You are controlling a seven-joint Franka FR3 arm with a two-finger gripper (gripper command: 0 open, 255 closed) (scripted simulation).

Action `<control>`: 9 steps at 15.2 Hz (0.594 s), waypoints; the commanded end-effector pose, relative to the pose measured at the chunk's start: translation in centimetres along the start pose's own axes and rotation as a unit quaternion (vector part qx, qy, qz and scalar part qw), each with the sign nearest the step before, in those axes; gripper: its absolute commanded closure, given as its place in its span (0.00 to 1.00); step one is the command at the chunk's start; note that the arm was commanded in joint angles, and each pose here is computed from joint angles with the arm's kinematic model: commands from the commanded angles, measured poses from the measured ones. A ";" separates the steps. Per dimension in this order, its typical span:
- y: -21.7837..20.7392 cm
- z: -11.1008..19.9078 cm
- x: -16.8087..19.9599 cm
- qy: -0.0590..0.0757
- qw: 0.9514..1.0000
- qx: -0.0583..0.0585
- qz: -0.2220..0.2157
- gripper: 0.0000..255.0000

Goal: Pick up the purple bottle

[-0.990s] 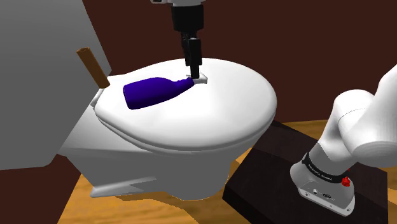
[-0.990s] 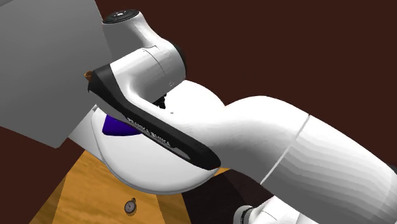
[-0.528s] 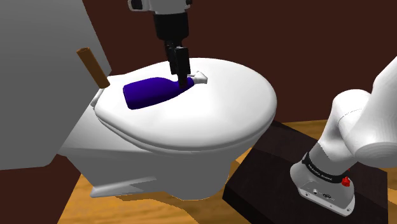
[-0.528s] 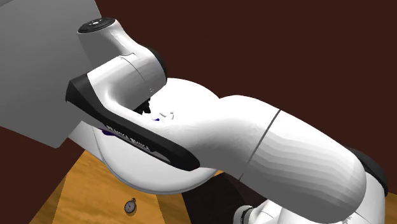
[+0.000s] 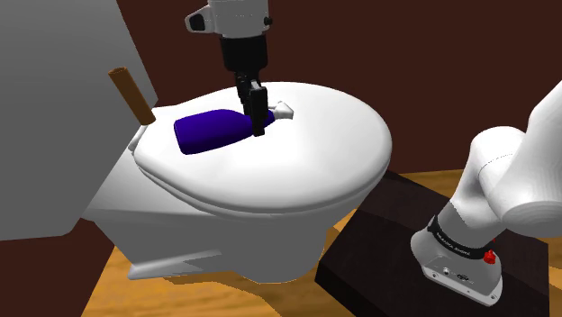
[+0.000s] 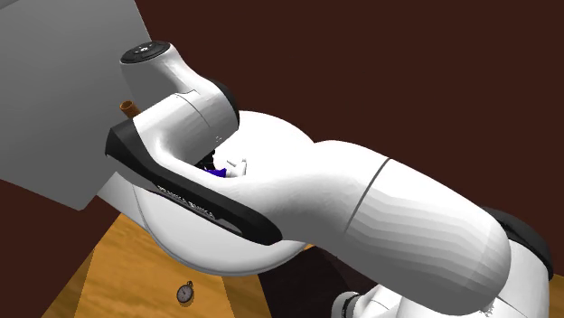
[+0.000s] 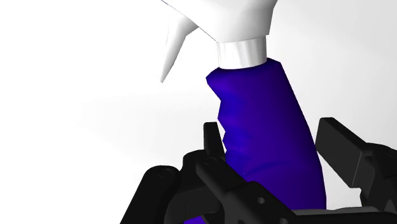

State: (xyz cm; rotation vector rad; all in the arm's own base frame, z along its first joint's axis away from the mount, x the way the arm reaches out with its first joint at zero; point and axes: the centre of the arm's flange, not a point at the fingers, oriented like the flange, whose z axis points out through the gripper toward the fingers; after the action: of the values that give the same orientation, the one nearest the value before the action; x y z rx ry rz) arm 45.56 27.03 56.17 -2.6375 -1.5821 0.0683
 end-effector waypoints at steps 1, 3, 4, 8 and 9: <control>0.0 0.1 0.0 0.000 1.000 0.000 0.000 1.00; 0.0 0.1 0.1 0.000 1.000 0.000 0.000 1.00; 0.0 0.1 0.1 0.000 1.000 0.000 0.000 1.00; -0.1 -0.4 0.0 0.000 1.000 0.000 0.000 1.00; -0.1 -0.9 0.0 0.000 1.000 0.000 0.000 1.00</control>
State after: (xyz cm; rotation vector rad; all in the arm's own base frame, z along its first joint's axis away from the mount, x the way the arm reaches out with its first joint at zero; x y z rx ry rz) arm 45.56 27.05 56.77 -2.6375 -1.5819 0.0688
